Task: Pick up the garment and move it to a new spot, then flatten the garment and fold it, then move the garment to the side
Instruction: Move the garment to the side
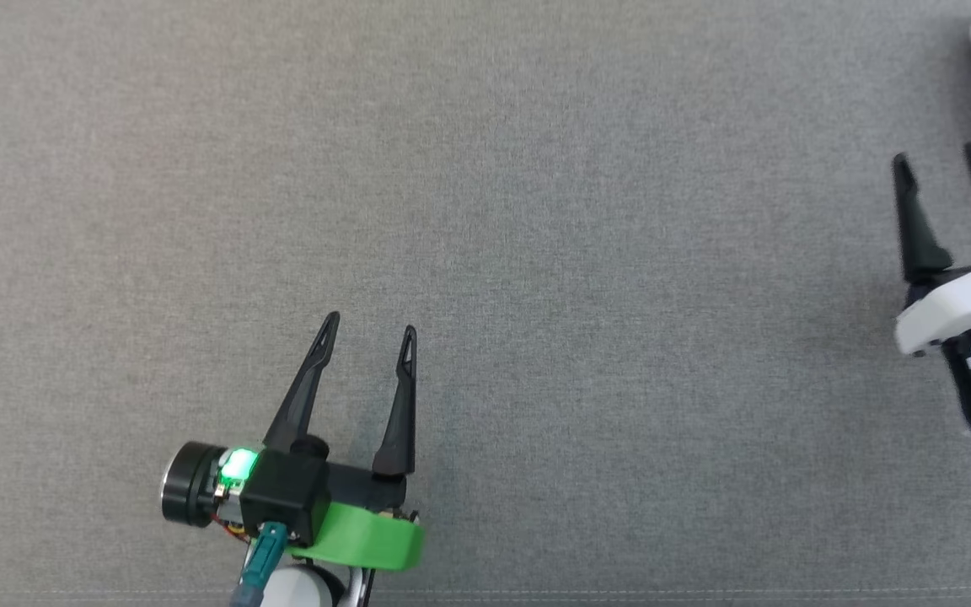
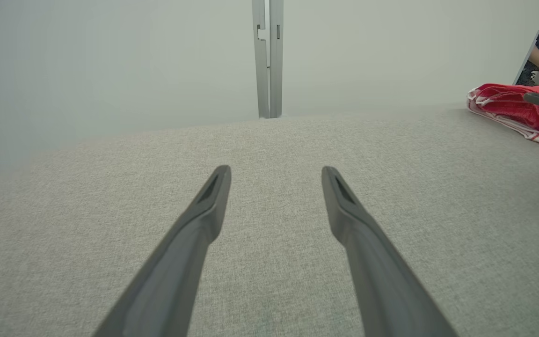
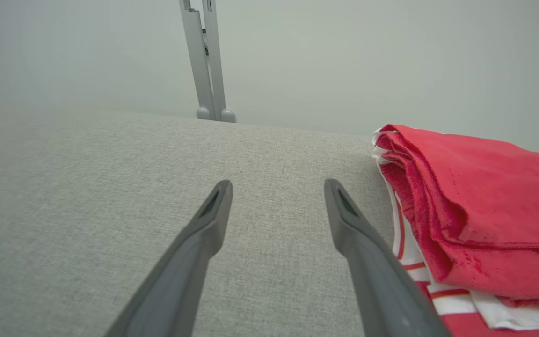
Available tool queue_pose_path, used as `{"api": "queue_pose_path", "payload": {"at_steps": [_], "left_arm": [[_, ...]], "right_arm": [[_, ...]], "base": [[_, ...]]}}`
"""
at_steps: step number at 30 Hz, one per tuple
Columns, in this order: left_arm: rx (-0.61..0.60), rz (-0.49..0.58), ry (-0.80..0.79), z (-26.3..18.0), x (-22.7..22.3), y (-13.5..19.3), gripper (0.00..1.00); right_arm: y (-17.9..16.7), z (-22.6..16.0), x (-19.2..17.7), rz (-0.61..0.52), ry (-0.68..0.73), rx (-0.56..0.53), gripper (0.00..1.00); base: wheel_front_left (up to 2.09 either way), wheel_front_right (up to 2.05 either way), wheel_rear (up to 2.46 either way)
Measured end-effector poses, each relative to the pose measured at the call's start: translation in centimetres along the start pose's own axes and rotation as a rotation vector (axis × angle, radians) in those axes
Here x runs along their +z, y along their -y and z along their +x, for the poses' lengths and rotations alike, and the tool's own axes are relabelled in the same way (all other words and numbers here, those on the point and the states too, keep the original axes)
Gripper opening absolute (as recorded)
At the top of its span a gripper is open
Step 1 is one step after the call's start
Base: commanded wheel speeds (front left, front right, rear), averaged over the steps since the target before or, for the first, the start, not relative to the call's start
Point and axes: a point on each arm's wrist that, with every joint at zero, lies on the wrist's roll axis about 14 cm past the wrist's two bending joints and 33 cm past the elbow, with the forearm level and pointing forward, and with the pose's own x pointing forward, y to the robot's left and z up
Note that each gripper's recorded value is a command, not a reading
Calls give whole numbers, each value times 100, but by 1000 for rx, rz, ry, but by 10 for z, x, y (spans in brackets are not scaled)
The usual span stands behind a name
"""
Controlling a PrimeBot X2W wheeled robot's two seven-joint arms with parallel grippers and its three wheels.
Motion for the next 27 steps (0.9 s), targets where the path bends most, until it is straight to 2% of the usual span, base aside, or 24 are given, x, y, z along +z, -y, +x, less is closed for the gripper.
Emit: {"api": "queue_pose_path", "payload": {"at_steps": [4, 11, 16, 22, 27], "left_arm": [[54, -25, 24, -21, 13, -9, 100], [130, -25, 100, -51, 42, -24, 100], [169, -37, 141, -72, 55, -33, 100], [163, -35, 197, -86, 71, -34, 100], [144, -18, 189, -90, 69, -30, 100]], "right_arm": [[-41, -19, 16, 86, 53, 53, 100], [-94, -65, 64, 188, 209, 134, 100], [-110, -97, 87, 226, 291, 150, 100], [-123, -128, 74, 196, 263, 153, 100], [-122, -146, 61, 202, 237, 106, 100]], "base": [[0, 0, 0], [0, 0, 0], [0, 0, 0], [0, 0, 0], [0, 0, 0]]}}
